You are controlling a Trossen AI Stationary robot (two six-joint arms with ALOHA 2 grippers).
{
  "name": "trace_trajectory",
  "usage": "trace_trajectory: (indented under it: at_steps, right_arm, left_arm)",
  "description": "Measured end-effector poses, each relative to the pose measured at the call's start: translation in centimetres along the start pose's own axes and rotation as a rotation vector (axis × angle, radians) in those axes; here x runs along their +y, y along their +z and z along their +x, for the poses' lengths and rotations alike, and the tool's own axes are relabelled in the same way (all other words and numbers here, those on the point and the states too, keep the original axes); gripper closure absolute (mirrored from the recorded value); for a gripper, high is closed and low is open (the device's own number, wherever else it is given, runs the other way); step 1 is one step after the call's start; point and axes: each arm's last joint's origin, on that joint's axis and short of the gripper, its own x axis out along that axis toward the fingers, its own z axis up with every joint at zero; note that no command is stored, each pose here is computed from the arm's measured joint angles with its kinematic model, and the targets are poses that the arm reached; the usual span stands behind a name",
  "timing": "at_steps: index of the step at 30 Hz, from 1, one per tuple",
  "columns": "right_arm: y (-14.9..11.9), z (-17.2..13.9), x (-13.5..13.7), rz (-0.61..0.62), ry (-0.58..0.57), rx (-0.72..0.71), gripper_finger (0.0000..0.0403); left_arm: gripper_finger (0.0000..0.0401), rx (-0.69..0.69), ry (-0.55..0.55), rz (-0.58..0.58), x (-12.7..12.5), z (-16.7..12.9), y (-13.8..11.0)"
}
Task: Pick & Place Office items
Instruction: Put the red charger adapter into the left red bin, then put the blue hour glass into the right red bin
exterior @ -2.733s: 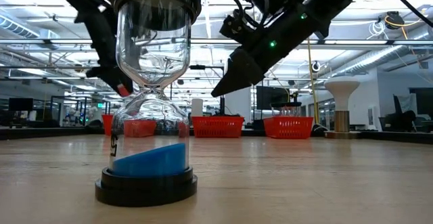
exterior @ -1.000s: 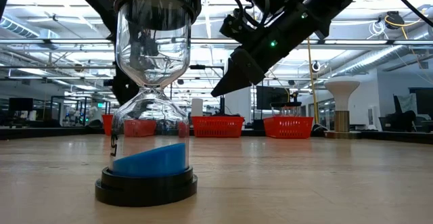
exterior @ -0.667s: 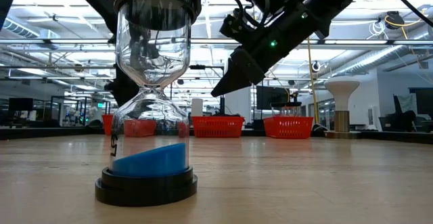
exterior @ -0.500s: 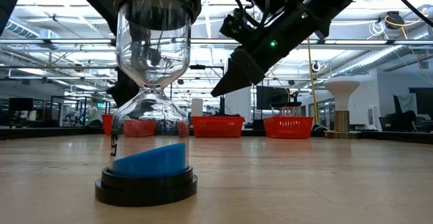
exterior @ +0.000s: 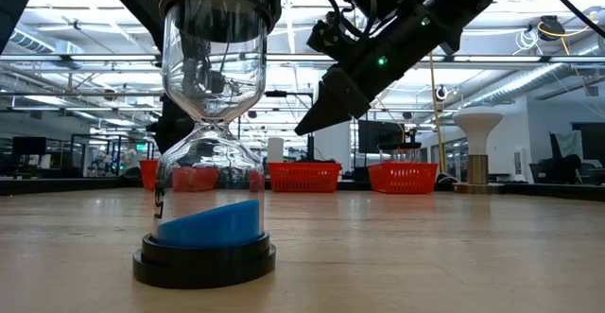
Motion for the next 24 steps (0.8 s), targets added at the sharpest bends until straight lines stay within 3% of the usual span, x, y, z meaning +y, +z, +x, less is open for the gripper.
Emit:
trace_trajectory:
  at_steps: [8, 13, 20, 24]
  right_arm:
    - [0.0, 0.0, 0.0, -0.005, 0.001, 0.000, 0.0402]
    - [0.0, 0.0, 0.0, -0.006, 0.001, 0.000, 0.0402]
    - [0.0, 0.0, 0.1, -0.006, 0.031, -0.003, 0.0403]
    - [-0.1, 0.0, 0.1, -0.001, 0.049, 0.003, 0.0403]
  left_arm:
    - [0.0199, -0.014, 0.012, 0.030, -0.2, -1.0, -0.4]
    - [0.0208, 0.002, 0.024, 0.100, -0.7, -1.3, -0.7]
    - [0.0300, 0.011, 0.034, 0.181, -1.3, -1.4, -0.8]
    - [0.0378, -0.156, -0.063, 0.217, -2.5, -2.8, -1.4]
